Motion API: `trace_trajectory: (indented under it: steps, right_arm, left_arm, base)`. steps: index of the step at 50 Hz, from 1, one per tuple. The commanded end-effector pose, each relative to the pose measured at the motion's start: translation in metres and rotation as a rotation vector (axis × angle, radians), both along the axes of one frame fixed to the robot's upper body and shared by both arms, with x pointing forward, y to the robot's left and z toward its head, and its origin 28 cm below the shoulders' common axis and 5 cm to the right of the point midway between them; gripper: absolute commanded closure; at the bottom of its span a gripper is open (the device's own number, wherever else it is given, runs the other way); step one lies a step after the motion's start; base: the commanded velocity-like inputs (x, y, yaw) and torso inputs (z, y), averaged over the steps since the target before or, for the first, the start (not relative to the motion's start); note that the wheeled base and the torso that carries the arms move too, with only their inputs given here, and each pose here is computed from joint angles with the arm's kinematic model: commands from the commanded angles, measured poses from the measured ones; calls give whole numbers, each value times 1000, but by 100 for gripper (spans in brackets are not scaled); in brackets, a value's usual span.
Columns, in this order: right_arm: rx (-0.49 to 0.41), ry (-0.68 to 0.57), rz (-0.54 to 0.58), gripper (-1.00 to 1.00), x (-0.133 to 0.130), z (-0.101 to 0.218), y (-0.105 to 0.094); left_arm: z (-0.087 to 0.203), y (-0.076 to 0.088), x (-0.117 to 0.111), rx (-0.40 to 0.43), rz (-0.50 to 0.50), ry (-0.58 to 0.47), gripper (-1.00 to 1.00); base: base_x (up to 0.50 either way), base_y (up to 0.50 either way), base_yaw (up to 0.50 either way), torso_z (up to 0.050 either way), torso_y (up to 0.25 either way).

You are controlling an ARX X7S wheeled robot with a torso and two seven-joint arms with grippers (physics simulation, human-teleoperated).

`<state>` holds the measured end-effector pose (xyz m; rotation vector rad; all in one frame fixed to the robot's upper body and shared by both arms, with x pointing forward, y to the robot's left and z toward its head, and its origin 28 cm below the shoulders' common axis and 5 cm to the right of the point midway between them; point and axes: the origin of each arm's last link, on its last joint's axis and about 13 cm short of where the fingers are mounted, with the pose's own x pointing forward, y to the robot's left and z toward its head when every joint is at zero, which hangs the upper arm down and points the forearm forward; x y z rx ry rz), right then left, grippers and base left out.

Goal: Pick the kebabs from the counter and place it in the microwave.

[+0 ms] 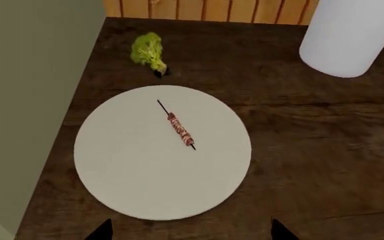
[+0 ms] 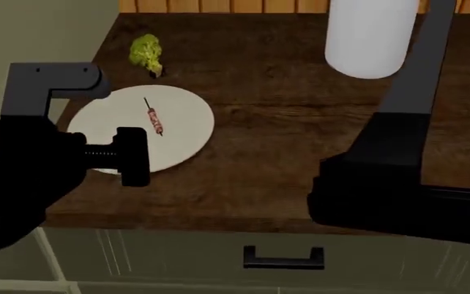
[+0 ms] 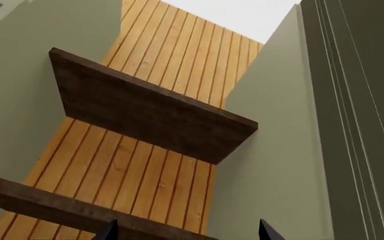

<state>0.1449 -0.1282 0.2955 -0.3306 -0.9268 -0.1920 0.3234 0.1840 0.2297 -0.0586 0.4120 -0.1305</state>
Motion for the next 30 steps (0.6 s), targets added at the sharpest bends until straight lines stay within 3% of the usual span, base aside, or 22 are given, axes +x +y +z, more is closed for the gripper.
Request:
trace_trajectory:
  steps: [1, 30]
  right_arm:
    - [-7, 1, -2, -100, 0, 1, 1]
    - [-13, -1, 2, -100, 0, 2, 2]
  left_arm:
    - [1, -1, 3, -18, 4, 23, -100]
    - [-7, -4, 3, -58, -4, 74, -100]
  base:
    - [340, 0, 0, 0, 0]
    - [342, 0, 0, 0, 1]
